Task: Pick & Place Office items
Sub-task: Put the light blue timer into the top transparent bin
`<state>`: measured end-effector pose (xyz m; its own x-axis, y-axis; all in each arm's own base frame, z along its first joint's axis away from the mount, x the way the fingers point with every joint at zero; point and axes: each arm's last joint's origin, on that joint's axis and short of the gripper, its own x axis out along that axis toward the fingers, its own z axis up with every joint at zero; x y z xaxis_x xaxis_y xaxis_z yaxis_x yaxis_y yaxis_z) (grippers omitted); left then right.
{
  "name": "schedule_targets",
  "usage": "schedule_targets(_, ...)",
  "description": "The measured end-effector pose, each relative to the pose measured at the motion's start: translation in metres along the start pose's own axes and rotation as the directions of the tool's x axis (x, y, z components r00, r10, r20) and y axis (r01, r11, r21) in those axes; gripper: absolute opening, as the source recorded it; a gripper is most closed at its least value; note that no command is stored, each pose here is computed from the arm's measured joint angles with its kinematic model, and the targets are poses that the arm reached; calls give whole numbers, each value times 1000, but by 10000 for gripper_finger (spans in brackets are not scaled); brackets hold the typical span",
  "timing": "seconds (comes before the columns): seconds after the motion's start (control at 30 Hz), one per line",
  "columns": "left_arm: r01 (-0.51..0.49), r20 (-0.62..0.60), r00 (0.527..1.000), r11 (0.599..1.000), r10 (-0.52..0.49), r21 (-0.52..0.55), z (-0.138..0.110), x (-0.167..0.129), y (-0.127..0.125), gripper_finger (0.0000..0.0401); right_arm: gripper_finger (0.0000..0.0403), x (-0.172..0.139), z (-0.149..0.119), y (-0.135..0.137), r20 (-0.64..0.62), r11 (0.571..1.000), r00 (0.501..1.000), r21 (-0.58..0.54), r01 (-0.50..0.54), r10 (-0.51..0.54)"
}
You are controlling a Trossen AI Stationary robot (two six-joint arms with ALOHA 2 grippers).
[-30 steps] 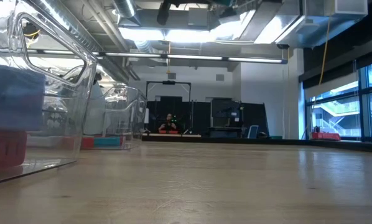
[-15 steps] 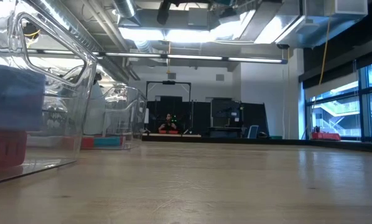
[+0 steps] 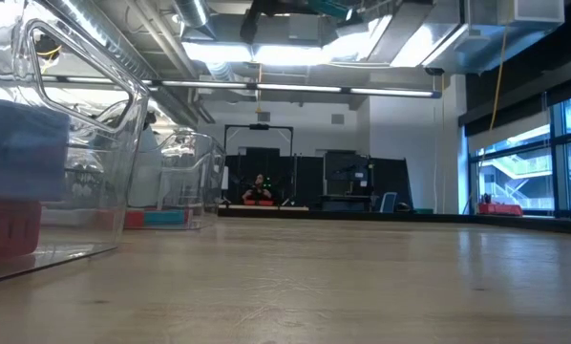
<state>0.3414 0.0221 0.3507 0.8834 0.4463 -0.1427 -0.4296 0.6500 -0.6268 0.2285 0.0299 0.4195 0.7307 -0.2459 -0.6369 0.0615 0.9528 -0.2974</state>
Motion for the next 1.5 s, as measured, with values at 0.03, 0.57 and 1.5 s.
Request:
schedule_targets(0.03, -2, 1, 1000, 1000, 2, -1, 1, 1, 1, 64, 328, -5, -2, -2, 8, 1000, 1000, 3, 8, -8)
schedule_targets(0.57, 35, -16, 999, 997, -34, 75, 16, 5, 12, 73, 322, -39, -68, -11, 325, 987, 946, 154, -51, -2)
schedule_targets(1.5, 56, -61, 997, 996, -51, 74, 21, 6, 19, 74, 322, 42, -201, 25, 450, 808, 868, 580, -107, -208)
